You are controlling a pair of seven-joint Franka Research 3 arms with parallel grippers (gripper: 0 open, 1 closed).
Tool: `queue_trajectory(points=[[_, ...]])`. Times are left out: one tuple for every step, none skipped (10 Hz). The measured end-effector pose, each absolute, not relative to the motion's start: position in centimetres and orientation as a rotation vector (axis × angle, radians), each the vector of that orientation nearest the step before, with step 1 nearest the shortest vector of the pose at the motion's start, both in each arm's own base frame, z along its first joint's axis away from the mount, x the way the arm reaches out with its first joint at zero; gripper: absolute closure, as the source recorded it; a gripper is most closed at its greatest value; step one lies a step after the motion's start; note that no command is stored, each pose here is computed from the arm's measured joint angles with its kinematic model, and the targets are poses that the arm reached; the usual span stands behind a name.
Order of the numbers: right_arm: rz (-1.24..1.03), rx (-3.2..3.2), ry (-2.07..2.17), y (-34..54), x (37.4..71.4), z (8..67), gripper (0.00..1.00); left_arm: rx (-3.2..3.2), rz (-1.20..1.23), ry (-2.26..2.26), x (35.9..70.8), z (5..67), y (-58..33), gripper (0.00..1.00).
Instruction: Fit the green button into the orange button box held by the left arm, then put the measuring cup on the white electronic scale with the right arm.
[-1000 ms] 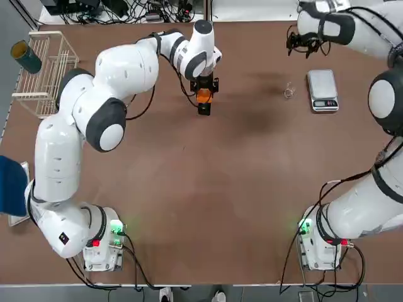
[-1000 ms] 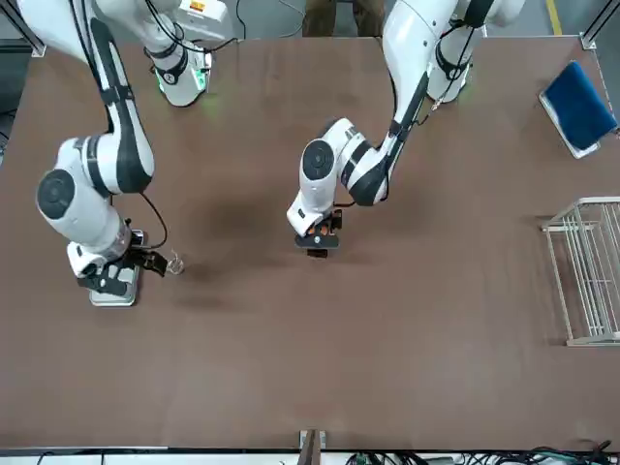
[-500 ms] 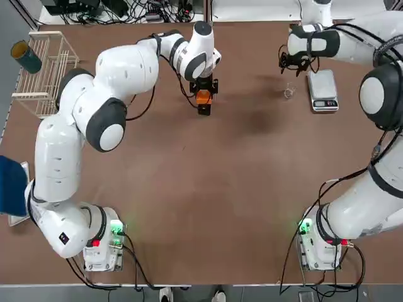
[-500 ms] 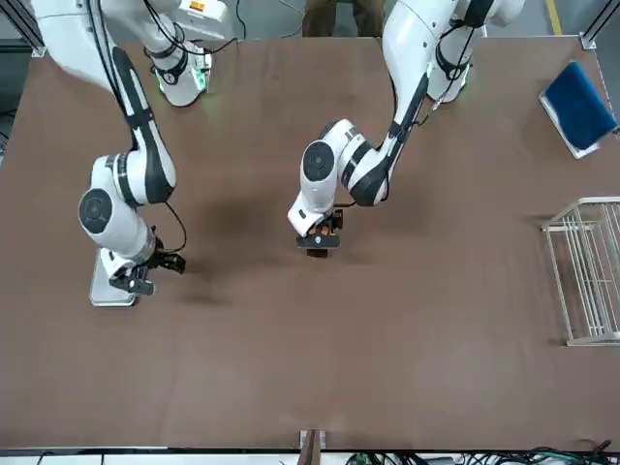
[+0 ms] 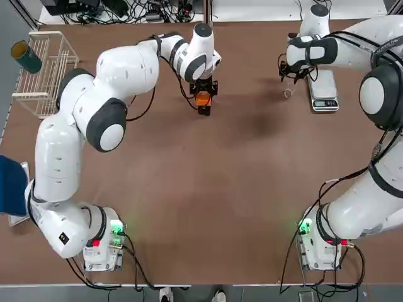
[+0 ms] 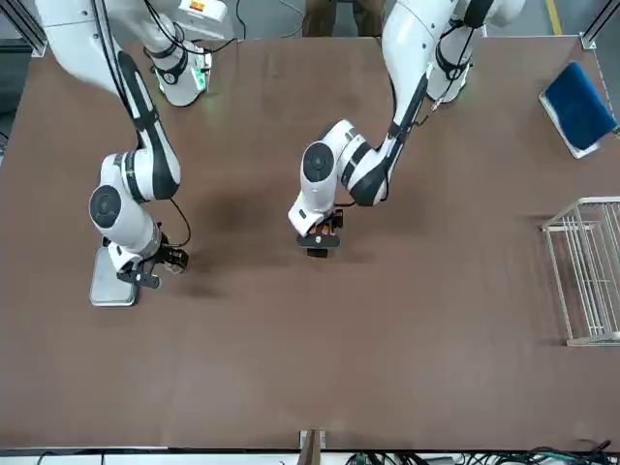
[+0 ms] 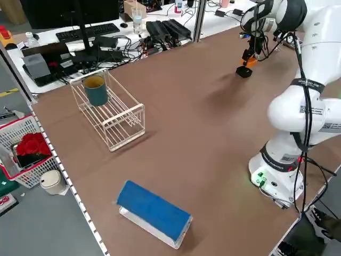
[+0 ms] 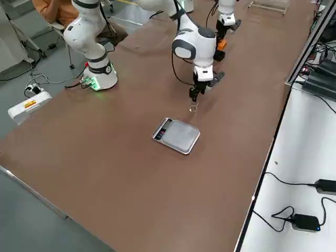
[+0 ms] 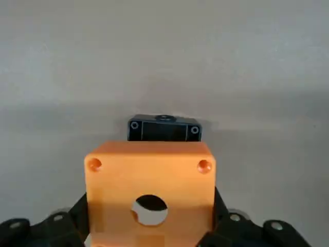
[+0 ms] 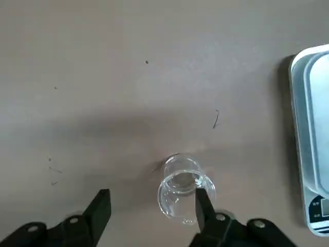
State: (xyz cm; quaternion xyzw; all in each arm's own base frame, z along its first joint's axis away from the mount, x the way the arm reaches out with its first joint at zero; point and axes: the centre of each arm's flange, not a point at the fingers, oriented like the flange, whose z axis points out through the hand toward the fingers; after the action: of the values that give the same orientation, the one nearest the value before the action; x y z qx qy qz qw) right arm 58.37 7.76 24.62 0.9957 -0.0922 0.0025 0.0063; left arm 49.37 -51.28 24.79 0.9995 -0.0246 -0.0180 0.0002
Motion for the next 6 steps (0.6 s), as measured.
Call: queue_trajectory(points=[[0.009,3.116,-0.288,7.7,58.0,24.1,0.29,3.139,-0.056,-0.077,49.4,24.7,-51.3,0.14],[0.005,3.116,-0.287,7.8,57.7,23.8,0.31,3.138,-0.054,-0.077,49.4,24.5,-51.3,0.14],[0.006,3.116,-0.291,8.0,57.6,23.5,0.32,3.136,-0.051,-0.077,49.4,24.4,-51.3,0.14],[0.011,3.119,-0.299,8.4,57.5,23.2,0.34,3.135,-0.050,-0.078,49.4,24.3,-51.3,0.14],[0.009,3.121,-0.309,8.9,57.4,22.9,0.35,3.136,-0.052,-0.078,49.3,24.2,-51.3,0.14],[0.011,3.122,-0.311,9.3,57.4,22.6,0.40,3.136,-0.052,-0.077,49.3,24.0,-51.3,0.14]])
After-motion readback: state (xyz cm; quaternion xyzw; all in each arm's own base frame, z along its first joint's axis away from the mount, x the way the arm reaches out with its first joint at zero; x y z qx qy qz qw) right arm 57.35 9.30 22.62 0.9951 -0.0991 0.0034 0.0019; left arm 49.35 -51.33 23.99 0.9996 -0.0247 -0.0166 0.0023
